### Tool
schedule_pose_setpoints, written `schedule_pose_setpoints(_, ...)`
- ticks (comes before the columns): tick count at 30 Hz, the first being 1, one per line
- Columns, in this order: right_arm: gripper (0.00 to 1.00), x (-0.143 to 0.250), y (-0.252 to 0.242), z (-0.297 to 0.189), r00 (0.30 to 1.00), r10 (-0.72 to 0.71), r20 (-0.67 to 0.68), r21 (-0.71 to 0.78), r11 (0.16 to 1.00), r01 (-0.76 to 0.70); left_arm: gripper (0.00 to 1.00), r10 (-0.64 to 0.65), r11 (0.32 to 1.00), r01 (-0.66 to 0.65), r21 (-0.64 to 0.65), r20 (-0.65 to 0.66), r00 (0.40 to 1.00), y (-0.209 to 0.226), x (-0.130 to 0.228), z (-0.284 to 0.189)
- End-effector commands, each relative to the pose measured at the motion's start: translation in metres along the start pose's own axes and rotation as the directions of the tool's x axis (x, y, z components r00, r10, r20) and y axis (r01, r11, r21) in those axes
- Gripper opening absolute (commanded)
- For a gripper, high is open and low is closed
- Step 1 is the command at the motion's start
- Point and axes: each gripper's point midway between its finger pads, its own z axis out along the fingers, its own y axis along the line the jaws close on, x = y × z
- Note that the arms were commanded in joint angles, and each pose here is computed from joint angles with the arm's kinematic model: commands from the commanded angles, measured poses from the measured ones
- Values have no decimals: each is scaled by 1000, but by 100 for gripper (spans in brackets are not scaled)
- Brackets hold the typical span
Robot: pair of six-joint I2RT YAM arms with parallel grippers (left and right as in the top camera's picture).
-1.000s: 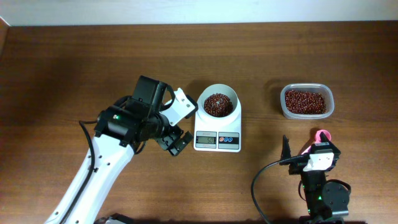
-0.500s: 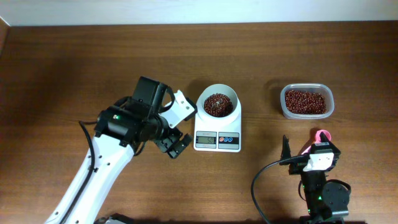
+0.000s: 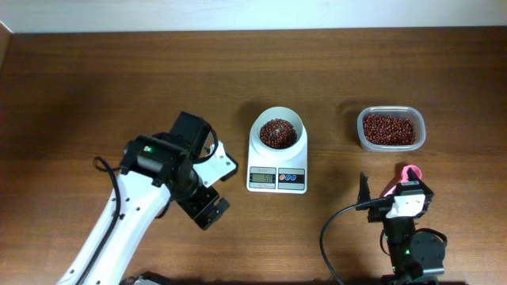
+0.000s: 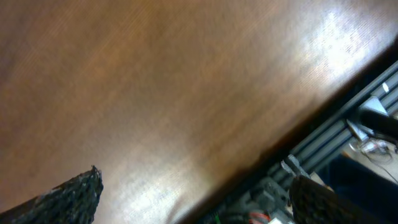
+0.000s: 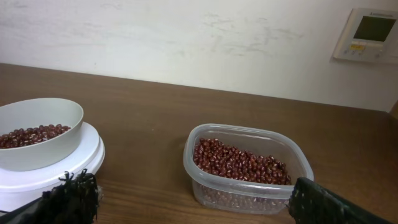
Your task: Scoop and weigh 50g on scale
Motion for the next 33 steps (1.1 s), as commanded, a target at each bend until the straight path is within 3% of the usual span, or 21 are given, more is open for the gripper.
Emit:
schedule_pose_setpoints(1, 99, 2, 3, 0, 1000, -8, 0, -15, 1000, 8, 99, -5, 1000, 5, -3, -8, 1000, -3, 7, -3)
schedule_pose_setpoints(12, 99, 2, 3, 0, 1000, -8, 0, -15, 1000, 8, 99, -2, 1000, 2, -4, 23, 1000, -10, 14, -14)
schedule_pose_setpoints(33, 99, 2, 3, 0, 1000, -8, 0, -15, 1000, 8, 99, 98, 978, -8, -209, 425, 900, -35, 53, -78)
